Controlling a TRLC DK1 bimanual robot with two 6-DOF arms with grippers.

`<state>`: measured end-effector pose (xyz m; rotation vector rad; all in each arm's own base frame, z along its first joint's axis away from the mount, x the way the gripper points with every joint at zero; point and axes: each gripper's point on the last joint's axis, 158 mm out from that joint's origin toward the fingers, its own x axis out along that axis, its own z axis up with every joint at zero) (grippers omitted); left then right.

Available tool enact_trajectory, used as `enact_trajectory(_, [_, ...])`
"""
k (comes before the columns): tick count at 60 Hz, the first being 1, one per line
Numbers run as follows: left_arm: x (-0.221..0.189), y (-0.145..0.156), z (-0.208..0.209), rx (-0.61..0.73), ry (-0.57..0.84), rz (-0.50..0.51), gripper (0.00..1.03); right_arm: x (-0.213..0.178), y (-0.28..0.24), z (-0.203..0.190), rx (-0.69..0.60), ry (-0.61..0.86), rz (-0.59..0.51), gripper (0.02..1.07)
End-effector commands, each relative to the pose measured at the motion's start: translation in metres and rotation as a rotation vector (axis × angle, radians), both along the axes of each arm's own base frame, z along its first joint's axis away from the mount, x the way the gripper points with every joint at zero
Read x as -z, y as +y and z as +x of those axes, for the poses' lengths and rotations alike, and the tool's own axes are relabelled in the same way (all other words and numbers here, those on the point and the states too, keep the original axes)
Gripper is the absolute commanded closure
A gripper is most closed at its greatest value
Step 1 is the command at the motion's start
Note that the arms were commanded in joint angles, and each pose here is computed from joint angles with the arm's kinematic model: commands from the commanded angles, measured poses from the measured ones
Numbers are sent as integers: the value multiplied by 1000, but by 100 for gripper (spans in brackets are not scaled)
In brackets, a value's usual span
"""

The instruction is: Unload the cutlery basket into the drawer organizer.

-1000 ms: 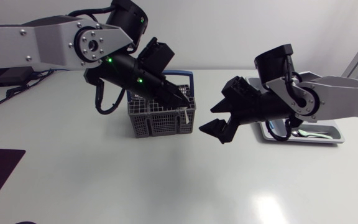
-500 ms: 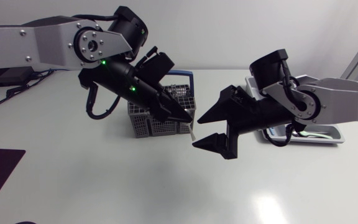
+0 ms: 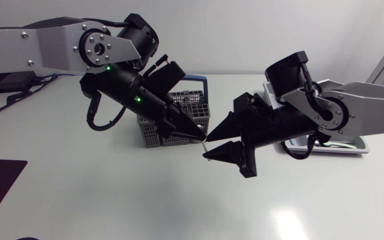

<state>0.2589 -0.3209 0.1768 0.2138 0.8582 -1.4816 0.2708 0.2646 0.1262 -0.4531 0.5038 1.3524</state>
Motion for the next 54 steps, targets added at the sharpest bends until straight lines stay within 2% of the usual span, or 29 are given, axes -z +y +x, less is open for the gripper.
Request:
enact_trajectory(1, [-3,-3,-8,38,-1,-15,99,6,2,-15,-38,9,-6,61])
enact_trajectory(9, [-2,-3,-10,48,2,-11,99,4,2,-16,-44,13,0,79])
enact_trajectory(20, [-2,-3,-10,51,2,-11,99,4,2,-17,-46,18,2,80])
enact_trajectory(42, [-2,-4,-12,56,6,-8,99,5,4,-24,-65,52,13,94])
enact_trajectory(45, [-2,-4,-13,59,7,-6,99,3,5,-24,-69,55,20,100])
enact_trajectory(54, [-1,-4,-14,61,9,-5,99,3,4,-23,-68,59,21,101])
